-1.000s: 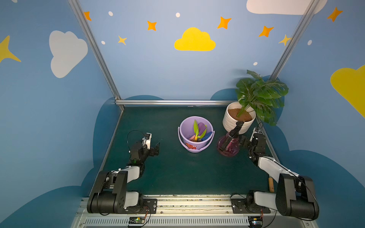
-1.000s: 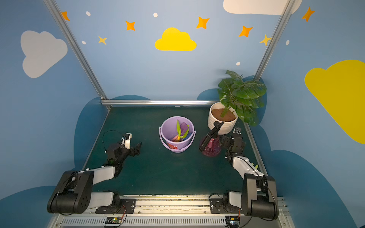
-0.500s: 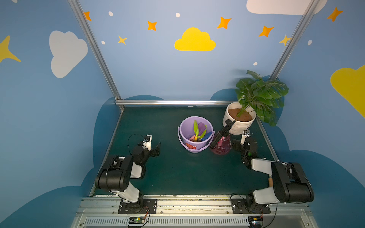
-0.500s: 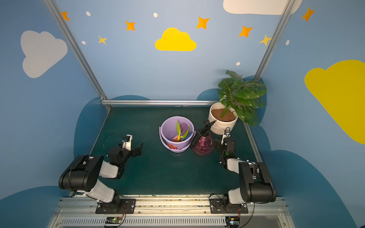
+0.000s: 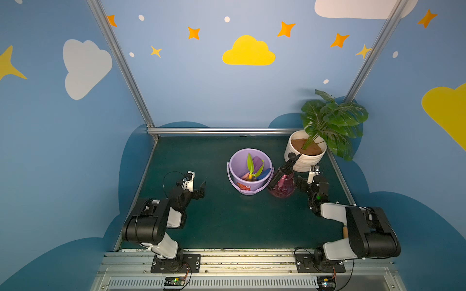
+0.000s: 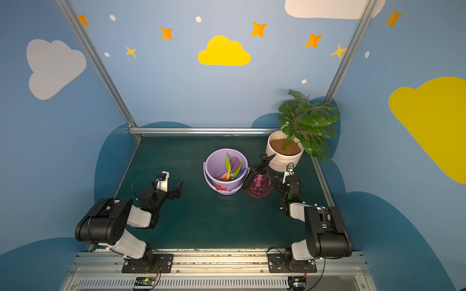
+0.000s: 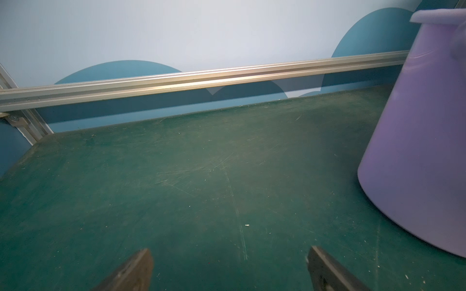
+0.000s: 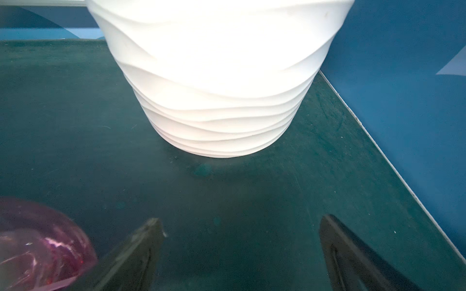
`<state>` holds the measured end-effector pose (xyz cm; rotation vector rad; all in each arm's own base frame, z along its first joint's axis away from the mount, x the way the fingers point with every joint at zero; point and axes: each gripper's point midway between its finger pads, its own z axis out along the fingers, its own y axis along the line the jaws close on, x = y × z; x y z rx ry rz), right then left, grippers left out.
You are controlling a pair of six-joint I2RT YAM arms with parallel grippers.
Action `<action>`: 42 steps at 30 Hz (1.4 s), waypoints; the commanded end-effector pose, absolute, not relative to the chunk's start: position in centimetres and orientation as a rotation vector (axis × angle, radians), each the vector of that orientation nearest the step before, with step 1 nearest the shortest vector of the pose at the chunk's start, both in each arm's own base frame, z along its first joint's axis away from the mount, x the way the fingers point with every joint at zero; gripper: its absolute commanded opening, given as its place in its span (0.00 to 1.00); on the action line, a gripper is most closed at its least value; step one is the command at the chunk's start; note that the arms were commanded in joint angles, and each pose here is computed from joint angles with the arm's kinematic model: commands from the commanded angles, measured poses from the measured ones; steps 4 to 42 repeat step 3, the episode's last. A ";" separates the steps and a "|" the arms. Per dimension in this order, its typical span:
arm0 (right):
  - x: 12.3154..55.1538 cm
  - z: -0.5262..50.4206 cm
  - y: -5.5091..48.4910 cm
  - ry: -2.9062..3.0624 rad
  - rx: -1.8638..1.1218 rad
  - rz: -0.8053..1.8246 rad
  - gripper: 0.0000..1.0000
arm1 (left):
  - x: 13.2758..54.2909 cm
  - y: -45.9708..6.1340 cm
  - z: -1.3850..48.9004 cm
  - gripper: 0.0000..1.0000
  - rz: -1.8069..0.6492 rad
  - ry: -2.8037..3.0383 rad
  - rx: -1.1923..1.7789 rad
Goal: Organize the gardening tools
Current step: Reset both arms
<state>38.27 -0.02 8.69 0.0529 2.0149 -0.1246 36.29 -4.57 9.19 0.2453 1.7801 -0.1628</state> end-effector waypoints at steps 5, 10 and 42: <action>38.8 9.3 0.0 1.991 0.051 -0.128 0.98 | 36.7 -4.5 9.8 1.00 -0.127 1.760 0.244; 38.8 9.3 0.0 1.991 0.051 -0.128 0.98 | 36.7 -4.5 9.8 1.00 -0.127 1.760 0.244; 38.8 9.3 0.0 1.991 0.051 -0.128 0.98 | 36.7 -4.5 9.8 1.00 -0.127 1.760 0.244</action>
